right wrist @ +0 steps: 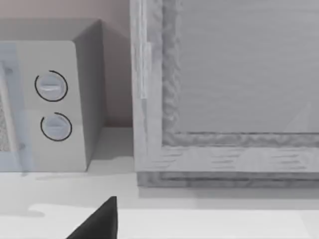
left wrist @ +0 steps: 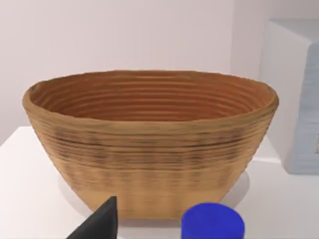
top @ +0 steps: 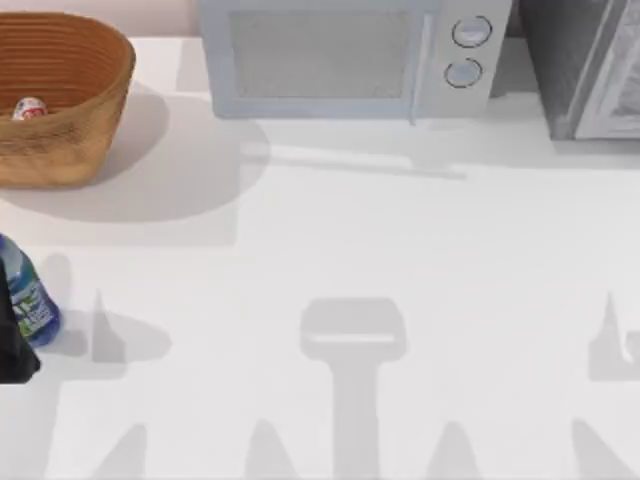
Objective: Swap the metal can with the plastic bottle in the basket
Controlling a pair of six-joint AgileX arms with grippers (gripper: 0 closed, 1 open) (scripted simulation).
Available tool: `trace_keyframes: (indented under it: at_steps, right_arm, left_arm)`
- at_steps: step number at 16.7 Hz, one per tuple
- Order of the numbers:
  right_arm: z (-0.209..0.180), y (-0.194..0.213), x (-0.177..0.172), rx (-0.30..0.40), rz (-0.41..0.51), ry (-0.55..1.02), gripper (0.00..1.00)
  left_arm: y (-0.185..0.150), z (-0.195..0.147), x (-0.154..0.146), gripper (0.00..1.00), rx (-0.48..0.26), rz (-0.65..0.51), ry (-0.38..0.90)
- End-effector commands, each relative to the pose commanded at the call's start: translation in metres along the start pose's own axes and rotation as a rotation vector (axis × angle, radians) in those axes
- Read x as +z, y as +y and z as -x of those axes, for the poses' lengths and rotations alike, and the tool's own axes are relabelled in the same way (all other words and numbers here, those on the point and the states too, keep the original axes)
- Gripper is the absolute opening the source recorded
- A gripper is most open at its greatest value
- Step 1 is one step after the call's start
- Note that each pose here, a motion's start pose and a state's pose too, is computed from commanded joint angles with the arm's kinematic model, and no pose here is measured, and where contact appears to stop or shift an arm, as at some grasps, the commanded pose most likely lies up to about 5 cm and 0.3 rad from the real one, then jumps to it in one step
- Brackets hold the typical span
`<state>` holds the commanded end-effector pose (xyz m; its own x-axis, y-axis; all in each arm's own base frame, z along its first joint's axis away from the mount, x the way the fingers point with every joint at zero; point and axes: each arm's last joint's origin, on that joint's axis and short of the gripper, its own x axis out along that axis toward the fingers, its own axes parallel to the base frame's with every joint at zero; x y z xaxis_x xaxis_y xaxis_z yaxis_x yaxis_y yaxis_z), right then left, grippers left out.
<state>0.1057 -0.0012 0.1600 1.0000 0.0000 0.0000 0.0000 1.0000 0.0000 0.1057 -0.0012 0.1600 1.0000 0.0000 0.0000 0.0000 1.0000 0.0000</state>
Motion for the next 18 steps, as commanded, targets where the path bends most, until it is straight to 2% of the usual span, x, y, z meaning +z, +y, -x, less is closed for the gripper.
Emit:
trace_keyframes:
  at_steps: [5, 11, 14, 18]
  right_arm:
    - [0.000, 0.000, 0.000, 0.000, 0.000, 0.000, 1.00]
    - [0.000, 0.000, 0.000, 0.000, 0.000, 0.000, 1.00]
    - [0.000, 0.000, 0.000, 0.000, 0.000, 0.000, 1.00]
    - [0.000, 0.000, 0.000, 0.000, 0.000, 0.000, 1.00]
  left_arm:
    - [0.000, 0.000, 0.012, 1.00, -0.002, -0.002, 0.030]
    - [0.003, -0.021, 0.082, 1.00, -0.015, -0.010, 0.228]
    - [0.007, -0.054, 0.126, 1.00, -0.029, -0.010, 0.377]
    - [0.018, -0.127, 0.170, 1.00, -0.053, 0.006, 0.604]
